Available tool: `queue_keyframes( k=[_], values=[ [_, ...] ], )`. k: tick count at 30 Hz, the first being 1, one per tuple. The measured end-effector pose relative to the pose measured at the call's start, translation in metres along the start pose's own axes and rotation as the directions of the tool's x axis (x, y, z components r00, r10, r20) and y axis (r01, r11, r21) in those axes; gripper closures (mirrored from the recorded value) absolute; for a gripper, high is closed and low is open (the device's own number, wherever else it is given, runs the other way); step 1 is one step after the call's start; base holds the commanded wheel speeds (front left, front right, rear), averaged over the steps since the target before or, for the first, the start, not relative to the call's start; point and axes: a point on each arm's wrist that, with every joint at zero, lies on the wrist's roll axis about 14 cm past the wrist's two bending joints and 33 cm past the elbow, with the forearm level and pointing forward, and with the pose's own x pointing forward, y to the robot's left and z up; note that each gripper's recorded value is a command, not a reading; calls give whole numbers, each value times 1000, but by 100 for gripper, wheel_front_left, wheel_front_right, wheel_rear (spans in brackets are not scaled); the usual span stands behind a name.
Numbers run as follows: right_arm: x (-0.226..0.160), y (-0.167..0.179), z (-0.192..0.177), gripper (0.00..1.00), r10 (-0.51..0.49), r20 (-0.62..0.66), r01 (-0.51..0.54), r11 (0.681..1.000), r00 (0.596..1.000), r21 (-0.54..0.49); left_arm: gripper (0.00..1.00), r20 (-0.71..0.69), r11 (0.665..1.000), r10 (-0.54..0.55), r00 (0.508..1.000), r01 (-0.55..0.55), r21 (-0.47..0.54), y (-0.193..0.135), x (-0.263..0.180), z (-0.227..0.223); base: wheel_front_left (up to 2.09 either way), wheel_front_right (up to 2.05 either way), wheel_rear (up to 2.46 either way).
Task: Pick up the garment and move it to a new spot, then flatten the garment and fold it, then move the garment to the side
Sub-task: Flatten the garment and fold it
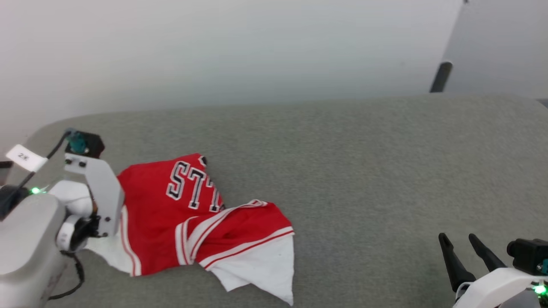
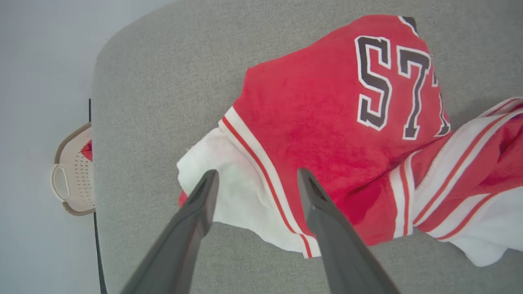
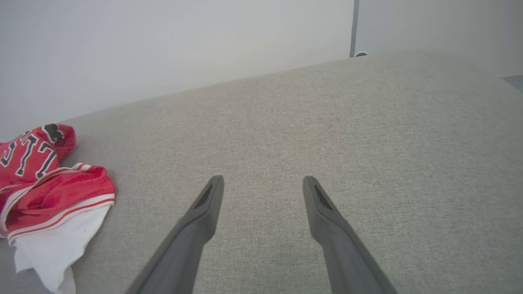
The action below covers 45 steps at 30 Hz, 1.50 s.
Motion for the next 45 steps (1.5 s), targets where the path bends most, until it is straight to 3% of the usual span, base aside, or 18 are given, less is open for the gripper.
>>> queue_keyframes(
  k=[9,14,20,37,41,45],
  values=[
    [12,44,0,0,132,-18,-132,991,991,-4,0,300,996,-13,954,40,-83,2,-40,14,0,0,0],
    [15,65,-7,0,193,-42,-193,981,980,6,0,490,995,3,872,44,-86,6,-66,16,0,0,0],
    [21,94,-14,0,284,-98,-286,958,954,-15,0,610,992,77,789,2,-128,24,-91,-2,0,0,0],
    [55,158,-28,0,447,-346,-507,855,825,-105,0,617,931,332,714,-143,-335,59,-110,-87,0,0,0],
    [67,173,-30,0,468,-409,-552,827,783,-111,0,583,893,421,695,-204,-402,72,-113,-98,0,0,0],
    [84,176,-35,0,456,-470,-574,807,756,-141,0,600,858,492,631,-235,-456,77,-124,-90,0,0,0]
  ],
)
